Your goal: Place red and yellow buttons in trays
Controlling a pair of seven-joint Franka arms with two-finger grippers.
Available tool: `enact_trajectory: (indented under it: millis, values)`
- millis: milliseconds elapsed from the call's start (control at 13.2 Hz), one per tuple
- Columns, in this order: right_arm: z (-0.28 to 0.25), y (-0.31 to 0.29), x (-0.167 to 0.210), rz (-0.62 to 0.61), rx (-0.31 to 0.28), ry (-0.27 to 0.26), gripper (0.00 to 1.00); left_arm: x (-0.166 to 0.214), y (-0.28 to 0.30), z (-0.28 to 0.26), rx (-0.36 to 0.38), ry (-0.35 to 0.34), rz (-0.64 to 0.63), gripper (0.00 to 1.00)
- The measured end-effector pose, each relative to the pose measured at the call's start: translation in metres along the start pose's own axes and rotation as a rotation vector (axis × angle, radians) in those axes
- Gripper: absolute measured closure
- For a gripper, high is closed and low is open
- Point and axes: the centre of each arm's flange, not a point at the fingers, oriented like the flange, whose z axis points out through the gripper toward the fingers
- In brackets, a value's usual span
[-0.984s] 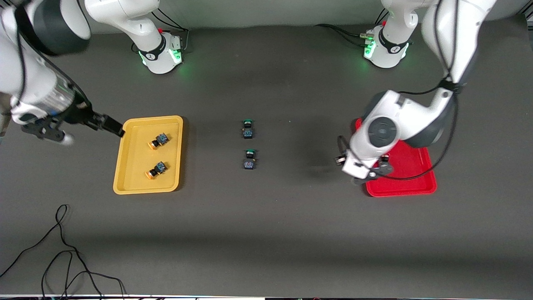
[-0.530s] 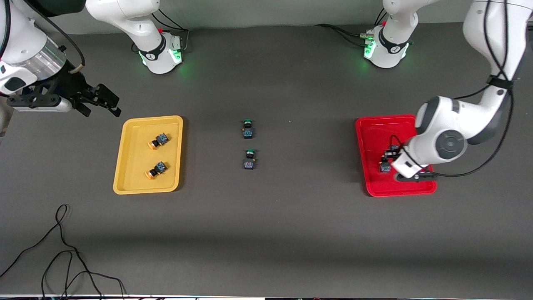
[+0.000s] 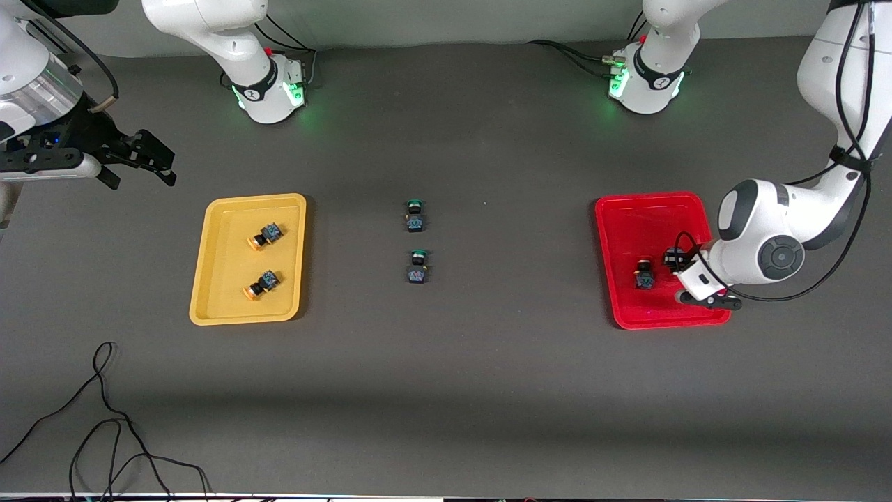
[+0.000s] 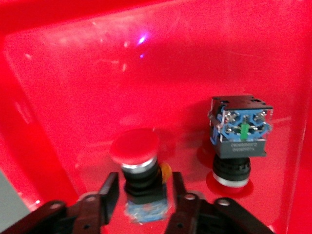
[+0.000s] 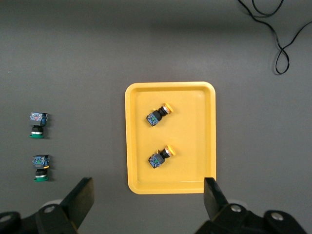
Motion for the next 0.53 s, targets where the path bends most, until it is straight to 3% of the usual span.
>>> enact_trajectory:
  millis: [227, 303, 530]
  values:
    - [-0.010, 0.001, 0.007, 0.000, -0.003, -0.022, 0.00, 0.004, -0.009, -0.044, 0.042, -0.009, -0.015, 0.07]
    - [-0.012, 0.002, 0.011, 0.003, -0.003, -0.027, 0.00, 0.002, -0.011, -0.072, 0.068, -0.009, -0.015, 0.00]
    - [-0.010, 0.013, 0.024, 0.018, -0.003, -0.036, 0.00, -0.023, -0.004, -0.169, 0.090, 0.003, 0.013, 0.00]
